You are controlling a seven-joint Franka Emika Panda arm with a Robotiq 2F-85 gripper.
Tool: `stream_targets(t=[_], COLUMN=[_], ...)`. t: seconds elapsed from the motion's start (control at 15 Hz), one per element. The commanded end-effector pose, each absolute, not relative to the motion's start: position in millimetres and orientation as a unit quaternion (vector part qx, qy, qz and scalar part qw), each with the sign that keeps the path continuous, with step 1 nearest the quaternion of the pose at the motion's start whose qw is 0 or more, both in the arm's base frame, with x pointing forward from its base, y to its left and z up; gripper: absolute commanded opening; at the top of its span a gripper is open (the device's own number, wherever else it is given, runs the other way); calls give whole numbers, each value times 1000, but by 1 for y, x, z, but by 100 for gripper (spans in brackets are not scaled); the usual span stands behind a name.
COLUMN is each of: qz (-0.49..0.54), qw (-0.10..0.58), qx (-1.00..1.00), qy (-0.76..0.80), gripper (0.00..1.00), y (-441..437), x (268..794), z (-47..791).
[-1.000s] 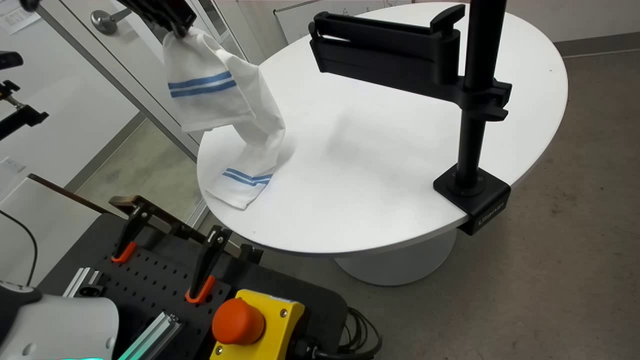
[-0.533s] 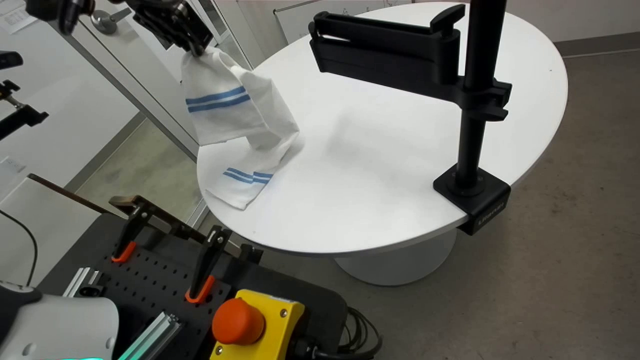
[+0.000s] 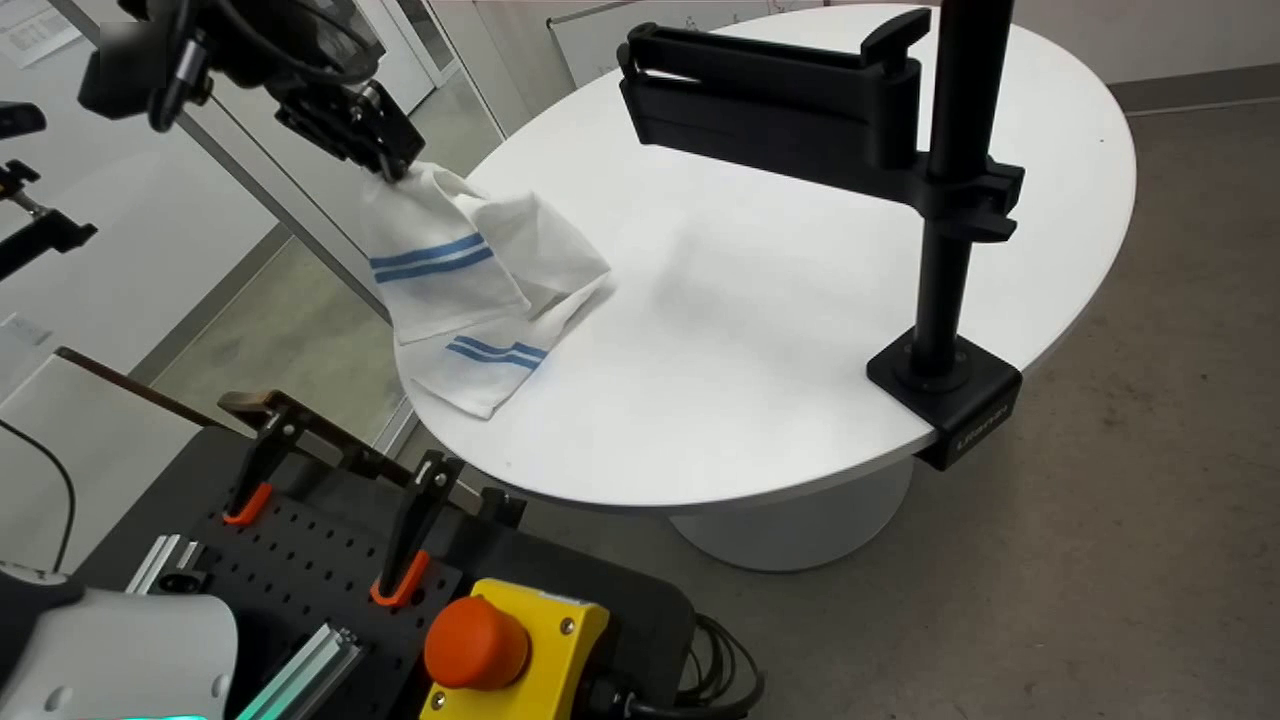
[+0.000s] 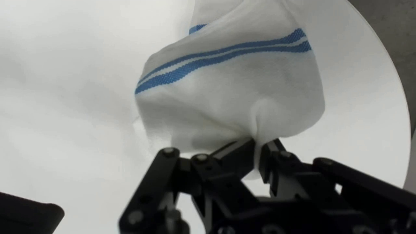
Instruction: Take the white cloth from the black hanger and place it on the table
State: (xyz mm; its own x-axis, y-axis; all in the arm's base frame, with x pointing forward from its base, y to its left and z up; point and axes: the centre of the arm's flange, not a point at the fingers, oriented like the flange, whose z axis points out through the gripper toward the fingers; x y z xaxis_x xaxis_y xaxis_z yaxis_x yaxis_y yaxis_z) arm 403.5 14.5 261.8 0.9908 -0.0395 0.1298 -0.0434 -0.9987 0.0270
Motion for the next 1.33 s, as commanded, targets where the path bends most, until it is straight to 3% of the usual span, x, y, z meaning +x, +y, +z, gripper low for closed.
stream_targets(t=[0.0,0.07,0.13,0.73,0.87,1.27], qz=[45,38,32,16,22,10], qw=[32,37,42,41,17,-97], qx=[998,998,998,998,998,985], qy=[-20,-19,-20,-43,-61,-142], gripper=[2,14,32,96,100,100], y=[18,18,17,14,16,29], x=[391,390,388,384,388,395], z=[243,239,234,235,248,309])
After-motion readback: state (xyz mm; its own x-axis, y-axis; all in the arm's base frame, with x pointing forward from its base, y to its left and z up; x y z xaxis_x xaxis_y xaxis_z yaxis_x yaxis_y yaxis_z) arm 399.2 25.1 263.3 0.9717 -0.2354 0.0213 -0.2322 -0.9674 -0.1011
